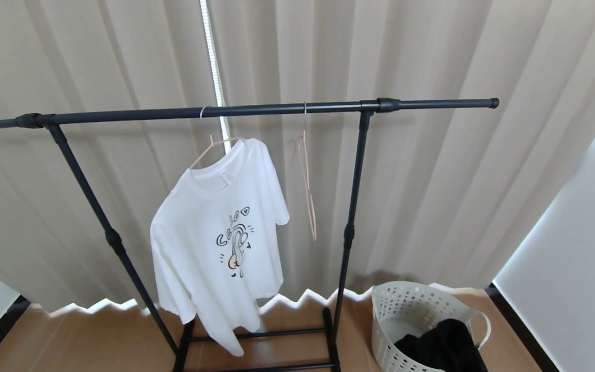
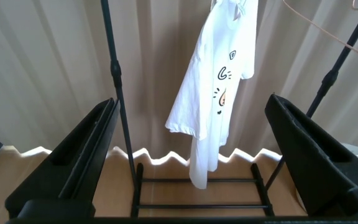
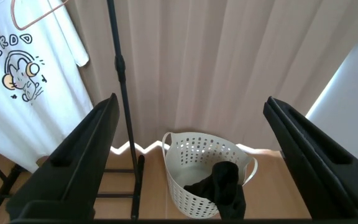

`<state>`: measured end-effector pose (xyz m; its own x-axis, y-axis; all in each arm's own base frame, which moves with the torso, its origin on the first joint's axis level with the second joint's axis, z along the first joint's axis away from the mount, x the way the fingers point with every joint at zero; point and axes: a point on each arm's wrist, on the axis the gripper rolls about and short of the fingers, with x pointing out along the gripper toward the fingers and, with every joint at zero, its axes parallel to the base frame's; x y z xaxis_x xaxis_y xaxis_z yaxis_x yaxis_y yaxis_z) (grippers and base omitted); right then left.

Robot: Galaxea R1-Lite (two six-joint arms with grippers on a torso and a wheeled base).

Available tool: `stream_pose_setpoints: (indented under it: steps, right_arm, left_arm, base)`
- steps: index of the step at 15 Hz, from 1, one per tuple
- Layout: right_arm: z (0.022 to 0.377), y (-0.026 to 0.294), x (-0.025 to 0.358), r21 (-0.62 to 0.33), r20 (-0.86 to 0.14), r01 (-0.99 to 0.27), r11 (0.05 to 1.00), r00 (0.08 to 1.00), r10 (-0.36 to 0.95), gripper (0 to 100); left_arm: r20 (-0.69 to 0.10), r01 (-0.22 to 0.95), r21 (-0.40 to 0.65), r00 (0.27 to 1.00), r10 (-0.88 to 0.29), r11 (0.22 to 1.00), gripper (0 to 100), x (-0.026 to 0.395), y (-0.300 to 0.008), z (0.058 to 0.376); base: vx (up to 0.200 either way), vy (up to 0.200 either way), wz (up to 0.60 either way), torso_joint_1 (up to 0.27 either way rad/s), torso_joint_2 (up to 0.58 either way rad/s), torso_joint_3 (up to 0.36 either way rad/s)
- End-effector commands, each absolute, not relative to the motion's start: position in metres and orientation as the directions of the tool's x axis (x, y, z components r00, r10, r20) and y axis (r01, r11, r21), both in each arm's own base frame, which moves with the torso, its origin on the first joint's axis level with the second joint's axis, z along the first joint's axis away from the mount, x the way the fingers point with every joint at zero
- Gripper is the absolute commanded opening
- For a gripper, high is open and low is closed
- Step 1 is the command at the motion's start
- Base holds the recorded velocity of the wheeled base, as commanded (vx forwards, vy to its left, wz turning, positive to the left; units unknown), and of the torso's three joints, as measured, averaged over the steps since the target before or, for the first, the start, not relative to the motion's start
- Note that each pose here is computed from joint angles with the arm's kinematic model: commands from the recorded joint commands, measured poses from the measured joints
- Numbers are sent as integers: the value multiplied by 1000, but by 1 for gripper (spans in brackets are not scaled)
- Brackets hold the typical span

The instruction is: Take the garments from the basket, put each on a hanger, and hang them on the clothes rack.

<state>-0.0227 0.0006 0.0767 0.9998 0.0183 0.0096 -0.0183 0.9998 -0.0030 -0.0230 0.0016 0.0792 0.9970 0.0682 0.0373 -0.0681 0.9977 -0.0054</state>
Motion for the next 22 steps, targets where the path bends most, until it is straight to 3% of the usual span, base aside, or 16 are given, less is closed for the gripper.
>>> stream_pose_setpoints:
  steps: [1, 9, 22]
  right_arm:
    - [77, 1, -23, -3, 11, -18, 1000, 1000, 18, 100]
    - [77, 1, -23, -2, 11, -18, 1000, 1000, 18, 100]
    - [77, 1, -23, -5, 12, -18, 1000, 1000, 18, 100]
  left_arm:
    - [37, -69, -6, 997, 69, 998, 100, -23, 2, 79]
    - [37, -67, -6, 997, 67, 998, 100, -23, 2, 79]
    - [37, -67, -6, 997, 67, 998, 100, -23, 2, 79]
  base:
    - [0, 0, 0, -159, 364, 198]
    - [0, 0, 0, -165, 388, 220]
    - [0, 0, 0, -204, 530, 323]
